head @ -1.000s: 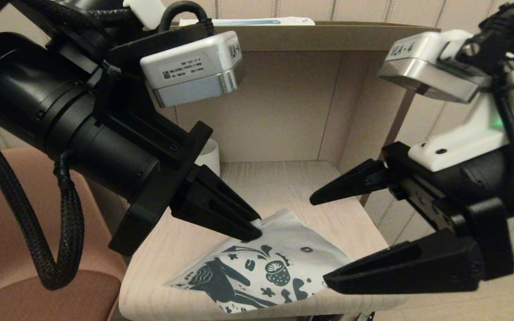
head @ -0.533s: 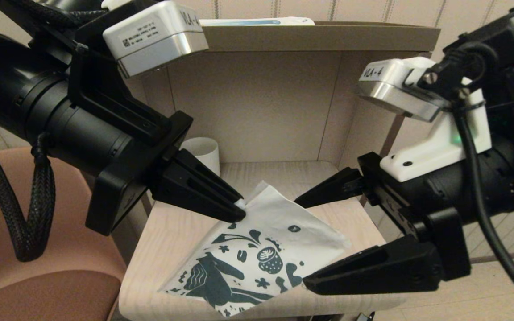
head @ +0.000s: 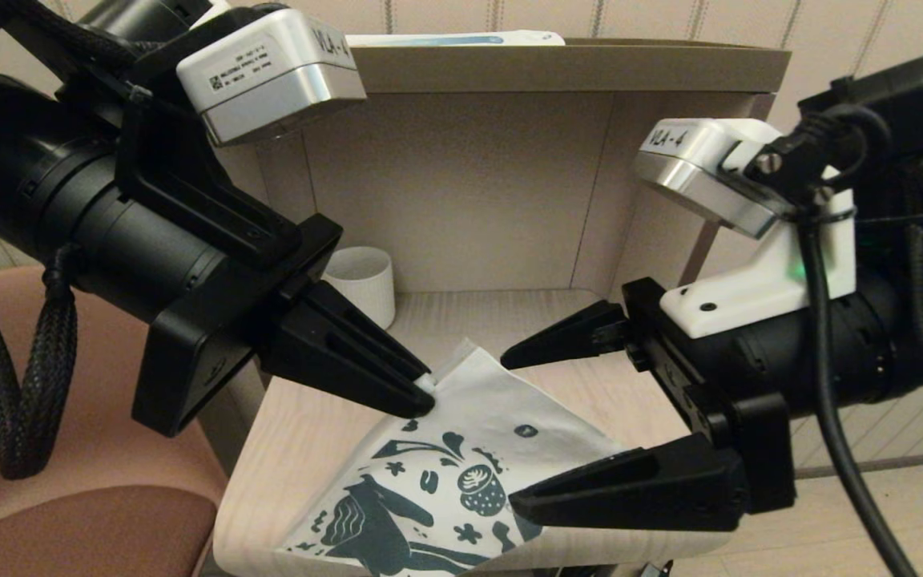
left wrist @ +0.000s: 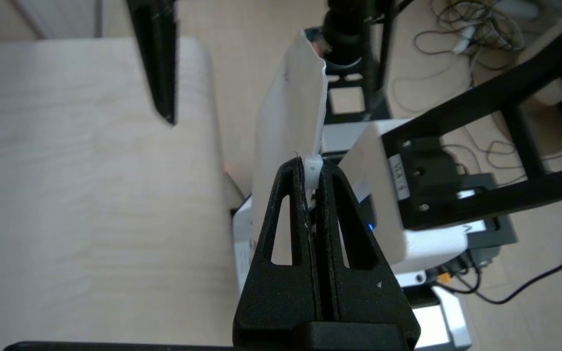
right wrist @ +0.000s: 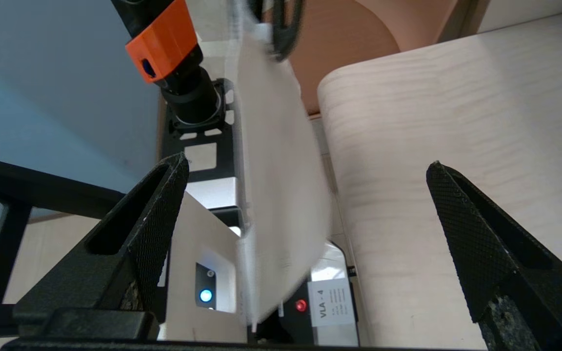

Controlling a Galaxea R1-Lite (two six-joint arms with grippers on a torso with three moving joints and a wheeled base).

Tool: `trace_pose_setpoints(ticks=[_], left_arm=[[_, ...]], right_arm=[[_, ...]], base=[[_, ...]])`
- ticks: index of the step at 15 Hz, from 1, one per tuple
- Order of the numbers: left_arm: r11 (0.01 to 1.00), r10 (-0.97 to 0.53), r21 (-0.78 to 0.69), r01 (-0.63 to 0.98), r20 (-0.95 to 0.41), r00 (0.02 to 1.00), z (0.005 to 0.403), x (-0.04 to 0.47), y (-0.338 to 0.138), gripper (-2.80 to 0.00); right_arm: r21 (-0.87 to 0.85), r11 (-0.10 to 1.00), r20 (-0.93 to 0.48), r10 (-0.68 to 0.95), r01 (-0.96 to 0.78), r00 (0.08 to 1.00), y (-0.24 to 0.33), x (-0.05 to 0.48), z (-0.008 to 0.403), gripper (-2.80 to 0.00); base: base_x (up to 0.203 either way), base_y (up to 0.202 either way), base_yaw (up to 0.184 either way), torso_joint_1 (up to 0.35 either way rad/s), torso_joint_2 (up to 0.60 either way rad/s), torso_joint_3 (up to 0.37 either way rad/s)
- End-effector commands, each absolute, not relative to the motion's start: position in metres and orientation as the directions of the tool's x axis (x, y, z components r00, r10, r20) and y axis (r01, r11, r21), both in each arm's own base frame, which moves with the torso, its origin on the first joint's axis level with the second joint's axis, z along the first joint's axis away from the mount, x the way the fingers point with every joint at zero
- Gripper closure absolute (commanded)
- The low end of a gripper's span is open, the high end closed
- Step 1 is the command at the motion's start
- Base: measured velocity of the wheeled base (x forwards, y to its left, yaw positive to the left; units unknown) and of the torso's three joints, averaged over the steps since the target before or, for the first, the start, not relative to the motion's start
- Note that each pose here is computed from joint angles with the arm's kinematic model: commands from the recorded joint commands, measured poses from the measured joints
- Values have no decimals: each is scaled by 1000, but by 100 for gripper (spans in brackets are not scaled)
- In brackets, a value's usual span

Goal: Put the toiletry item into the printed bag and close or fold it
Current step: Hand it to the other hand

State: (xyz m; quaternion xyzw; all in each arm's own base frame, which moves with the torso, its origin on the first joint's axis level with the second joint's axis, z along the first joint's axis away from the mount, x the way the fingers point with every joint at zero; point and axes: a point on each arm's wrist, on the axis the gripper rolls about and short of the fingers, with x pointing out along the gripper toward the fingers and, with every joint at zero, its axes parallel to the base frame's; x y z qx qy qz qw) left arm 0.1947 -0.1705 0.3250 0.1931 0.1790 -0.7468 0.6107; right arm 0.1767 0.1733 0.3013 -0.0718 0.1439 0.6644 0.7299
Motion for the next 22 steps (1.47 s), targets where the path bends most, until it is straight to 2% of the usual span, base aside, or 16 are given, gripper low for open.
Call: trace_pose_setpoints(ticks=[1, 8, 11, 15, 22], left_arm=[[-217, -846, -36, 976, -492, -206, 327, 191, -172, 0], [-216, -853, -43, 975, -478, -210, 330, 188, -170, 0], [-215, -855, -39, 976, -476, -207, 332, 187, -168, 0], [-201, -863, -24, 979, -469, -189, 336, 185, -163, 0], [-202, -866, -17, 979, -464, -186, 338, 182, -160, 0]], right_arm=[[85, 86, -299, 953, -993, 57, 173, 170, 303, -280], [144, 76, -178, 983, -987, 50, 194, 165, 306, -280], [170, 156, -168, 978, -973, 127, 204, 166, 306, -280], [191, 168, -219, 968, -967, 125, 203, 165, 287, -280], [170, 163, -213, 969, -972, 126, 206, 167, 289, -280]], base=[[0, 0, 0, 0, 0, 0], [0, 0, 0, 0, 0, 0], [0, 0, 0, 0, 0, 0], [0, 0, 0, 0, 0, 0], [0, 0, 0, 0, 0, 0]])
